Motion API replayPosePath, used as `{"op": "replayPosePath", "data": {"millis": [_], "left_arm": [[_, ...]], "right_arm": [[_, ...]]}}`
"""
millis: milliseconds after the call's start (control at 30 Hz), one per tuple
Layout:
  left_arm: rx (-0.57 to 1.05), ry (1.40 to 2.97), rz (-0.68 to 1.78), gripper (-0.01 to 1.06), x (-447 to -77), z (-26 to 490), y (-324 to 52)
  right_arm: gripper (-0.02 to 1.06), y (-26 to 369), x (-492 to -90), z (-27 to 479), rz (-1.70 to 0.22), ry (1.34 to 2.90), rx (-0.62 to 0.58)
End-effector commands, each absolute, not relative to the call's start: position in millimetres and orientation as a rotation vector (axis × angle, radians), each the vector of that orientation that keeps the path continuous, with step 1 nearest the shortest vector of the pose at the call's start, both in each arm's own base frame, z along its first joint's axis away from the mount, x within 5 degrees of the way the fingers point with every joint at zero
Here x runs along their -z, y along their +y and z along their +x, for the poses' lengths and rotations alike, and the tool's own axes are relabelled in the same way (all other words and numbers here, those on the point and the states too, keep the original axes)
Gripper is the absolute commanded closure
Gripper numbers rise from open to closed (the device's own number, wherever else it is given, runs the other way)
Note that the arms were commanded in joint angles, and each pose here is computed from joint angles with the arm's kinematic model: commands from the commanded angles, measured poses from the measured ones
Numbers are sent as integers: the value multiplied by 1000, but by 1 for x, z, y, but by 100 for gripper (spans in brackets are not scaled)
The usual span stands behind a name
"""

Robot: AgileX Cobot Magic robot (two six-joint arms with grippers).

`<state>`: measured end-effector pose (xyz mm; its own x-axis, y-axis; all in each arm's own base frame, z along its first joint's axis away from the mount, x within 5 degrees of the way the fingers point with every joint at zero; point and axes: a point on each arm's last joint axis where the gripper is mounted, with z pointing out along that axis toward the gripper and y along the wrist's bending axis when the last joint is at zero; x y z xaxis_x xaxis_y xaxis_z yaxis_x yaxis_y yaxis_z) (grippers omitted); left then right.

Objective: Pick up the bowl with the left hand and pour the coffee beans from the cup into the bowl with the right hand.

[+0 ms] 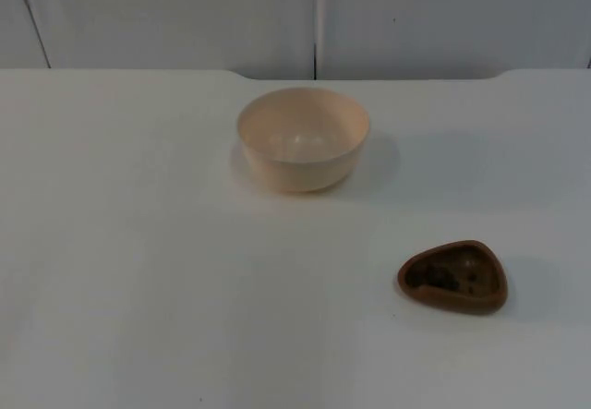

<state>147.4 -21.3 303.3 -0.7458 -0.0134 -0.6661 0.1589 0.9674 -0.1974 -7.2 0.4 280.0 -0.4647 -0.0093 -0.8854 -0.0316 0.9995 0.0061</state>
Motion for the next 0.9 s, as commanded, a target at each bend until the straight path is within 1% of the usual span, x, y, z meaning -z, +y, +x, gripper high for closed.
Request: {"op": "replayPosePath", "data": {"millis": [0,167,367,867], "left_arm": [[350,2390,116,7,-303,153,-24],[361,2443,114,7,-297,161,-25],[362,2440,129,7,-303,164,-25],[368,2354,153,7,-345,181,-26]], "right_arm": [[-1,0,-280,-7,-34,2047,-14],[-1,0,-280,-7,-34,2047,-14],[-1,0,-280,-7,-34,2047,-14],[-1,1,-280,-7,-34,2047,-16]]}}
